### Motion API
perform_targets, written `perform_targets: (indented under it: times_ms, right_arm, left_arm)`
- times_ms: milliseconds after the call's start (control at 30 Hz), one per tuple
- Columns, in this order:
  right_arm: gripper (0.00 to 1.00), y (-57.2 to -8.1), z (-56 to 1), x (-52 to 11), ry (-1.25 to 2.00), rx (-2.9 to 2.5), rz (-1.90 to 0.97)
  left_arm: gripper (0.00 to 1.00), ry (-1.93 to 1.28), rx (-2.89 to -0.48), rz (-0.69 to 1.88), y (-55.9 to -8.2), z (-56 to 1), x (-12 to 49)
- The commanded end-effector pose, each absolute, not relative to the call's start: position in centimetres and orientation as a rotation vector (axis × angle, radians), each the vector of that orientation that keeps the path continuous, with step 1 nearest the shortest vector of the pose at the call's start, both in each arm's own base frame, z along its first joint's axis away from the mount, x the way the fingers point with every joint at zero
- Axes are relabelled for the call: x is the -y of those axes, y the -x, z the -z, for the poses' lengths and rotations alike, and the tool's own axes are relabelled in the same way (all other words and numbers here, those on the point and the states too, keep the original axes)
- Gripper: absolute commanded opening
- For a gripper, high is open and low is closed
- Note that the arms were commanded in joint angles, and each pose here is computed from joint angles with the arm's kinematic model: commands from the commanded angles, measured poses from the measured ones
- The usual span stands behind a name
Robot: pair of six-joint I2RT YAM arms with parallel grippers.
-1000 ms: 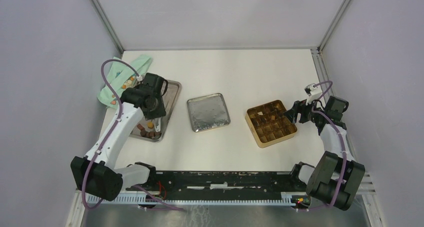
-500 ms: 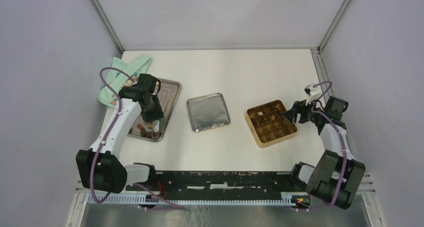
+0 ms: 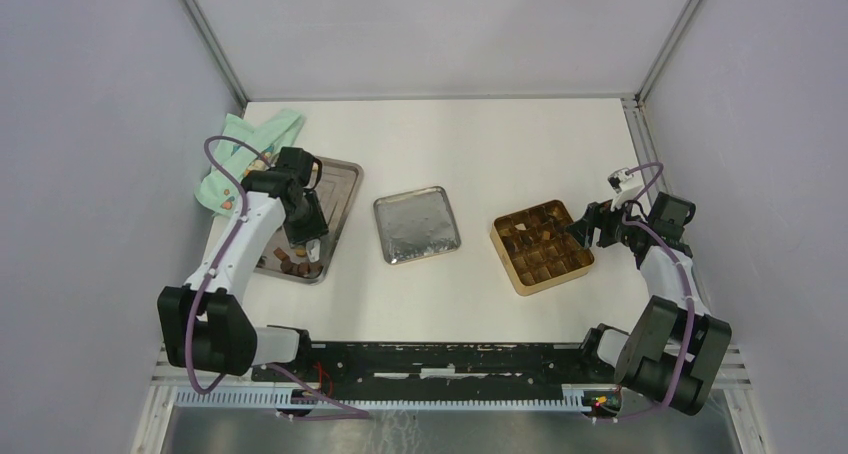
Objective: Pack the chocolate
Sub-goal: Pick up the fake chocolate from the plate.
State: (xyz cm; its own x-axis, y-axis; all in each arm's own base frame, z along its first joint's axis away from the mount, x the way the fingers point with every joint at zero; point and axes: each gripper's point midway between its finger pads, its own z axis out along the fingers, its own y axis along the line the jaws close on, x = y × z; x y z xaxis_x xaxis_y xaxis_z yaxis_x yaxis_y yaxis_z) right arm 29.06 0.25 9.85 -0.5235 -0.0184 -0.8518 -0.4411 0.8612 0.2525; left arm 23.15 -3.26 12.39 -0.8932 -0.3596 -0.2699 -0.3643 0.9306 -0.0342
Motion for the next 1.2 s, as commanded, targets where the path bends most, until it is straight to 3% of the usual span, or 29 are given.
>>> perform_targets:
  times_ms: [0,900,1167]
  right_arm:
    - [0.75,-29.4,-10.1,-0.4,0.375,-2.038,-0.552]
    - [0.75,-29.2,-9.6,-0.5,0.383,-2.051,-0.561]
    - [0.75,-29.1,-9.4,-0.6,0.381,-2.055,-0.569]
  left_arm:
    - [0.45,0.562,-2.776,-0.033,-24.2,-12.2,2.6]
    - [0.43,0.574,-2.736,-0.011,-27.8,-12.4,1.7]
    - [0.25,0.536,-2.753,0.046,-27.9,-12.4,2.5]
